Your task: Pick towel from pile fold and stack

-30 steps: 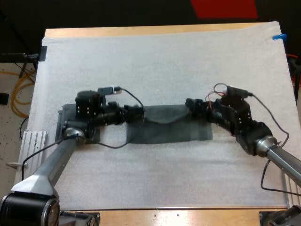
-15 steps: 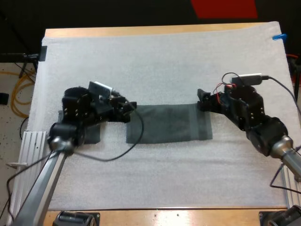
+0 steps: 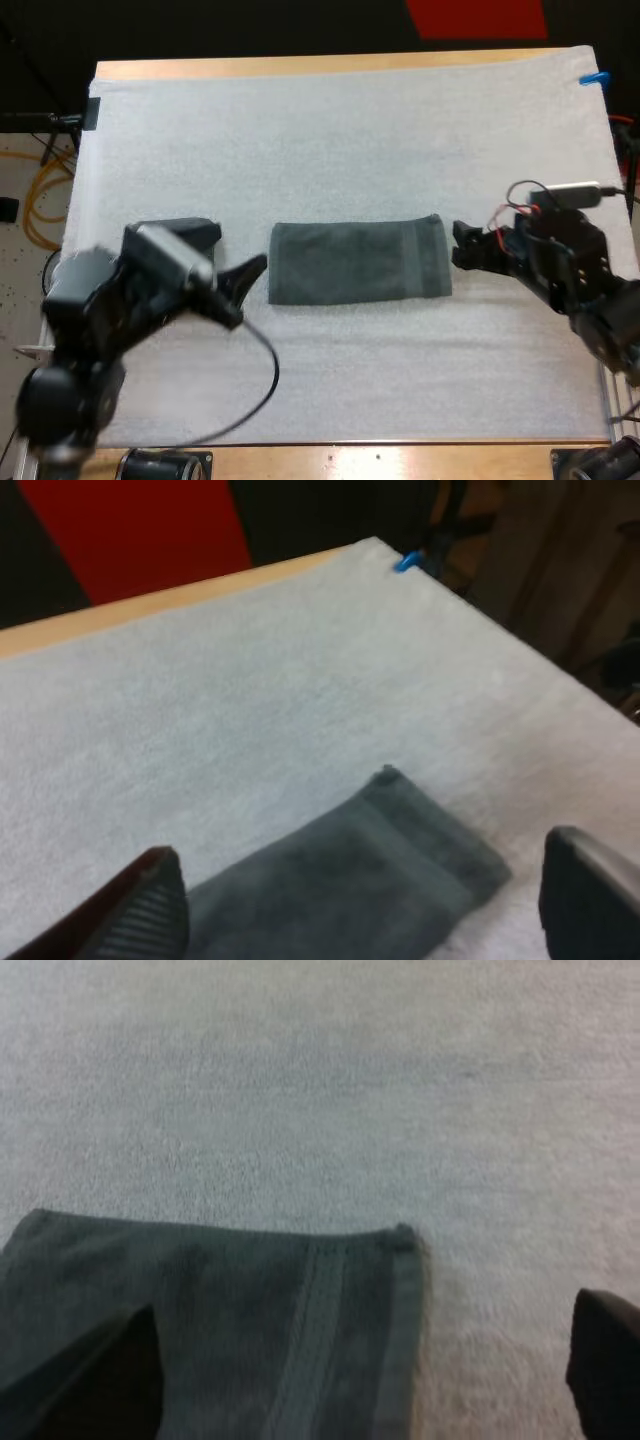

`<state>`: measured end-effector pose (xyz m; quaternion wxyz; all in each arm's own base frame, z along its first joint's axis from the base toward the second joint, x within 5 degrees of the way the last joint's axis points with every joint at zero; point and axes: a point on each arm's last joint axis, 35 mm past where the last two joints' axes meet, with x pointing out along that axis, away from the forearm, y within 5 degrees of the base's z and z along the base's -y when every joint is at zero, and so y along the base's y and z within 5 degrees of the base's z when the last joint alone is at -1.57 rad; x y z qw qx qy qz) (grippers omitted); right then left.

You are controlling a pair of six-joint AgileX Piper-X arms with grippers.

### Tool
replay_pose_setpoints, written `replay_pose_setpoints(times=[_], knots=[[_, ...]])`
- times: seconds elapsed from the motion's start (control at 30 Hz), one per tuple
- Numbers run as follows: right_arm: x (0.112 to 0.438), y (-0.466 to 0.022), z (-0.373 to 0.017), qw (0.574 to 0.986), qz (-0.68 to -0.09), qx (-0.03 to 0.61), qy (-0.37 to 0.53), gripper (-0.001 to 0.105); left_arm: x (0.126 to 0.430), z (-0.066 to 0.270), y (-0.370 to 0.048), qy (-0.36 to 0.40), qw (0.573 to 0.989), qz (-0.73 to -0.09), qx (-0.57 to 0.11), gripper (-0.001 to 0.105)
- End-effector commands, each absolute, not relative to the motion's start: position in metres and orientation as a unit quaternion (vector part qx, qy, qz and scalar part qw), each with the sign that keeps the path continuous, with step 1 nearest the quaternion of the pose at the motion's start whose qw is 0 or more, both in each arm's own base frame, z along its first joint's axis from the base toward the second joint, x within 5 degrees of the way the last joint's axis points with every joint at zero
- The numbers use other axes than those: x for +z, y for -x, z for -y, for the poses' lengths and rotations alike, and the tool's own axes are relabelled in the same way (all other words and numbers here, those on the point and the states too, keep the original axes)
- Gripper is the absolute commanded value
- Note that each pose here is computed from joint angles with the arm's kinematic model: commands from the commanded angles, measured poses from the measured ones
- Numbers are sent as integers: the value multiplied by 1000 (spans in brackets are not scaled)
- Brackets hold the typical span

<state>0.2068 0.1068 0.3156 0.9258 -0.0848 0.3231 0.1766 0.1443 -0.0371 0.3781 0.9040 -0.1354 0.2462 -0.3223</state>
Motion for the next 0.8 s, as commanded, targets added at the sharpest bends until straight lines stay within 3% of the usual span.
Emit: replay_pose_setpoints(times=[0.0, 0.2, 0.43, 0.77], knots=[[325, -198, -102, 928, -319, 174, 86, 79, 382, 35, -130, 139, 901, -263, -316, 71], [335, -179, -92, 929, -320, 171, 65, 79, 373, 31, -104, 148, 889, -322, -292, 71], [327, -186, -91, 925, -348, 144, 45, 79, 372, 31, -106, 147, 890, -324, -284, 71], [268, -246, -68, 864, -476, 155, -54, 79, 372, 31, -106, 145, 891, -323, -285, 71]])
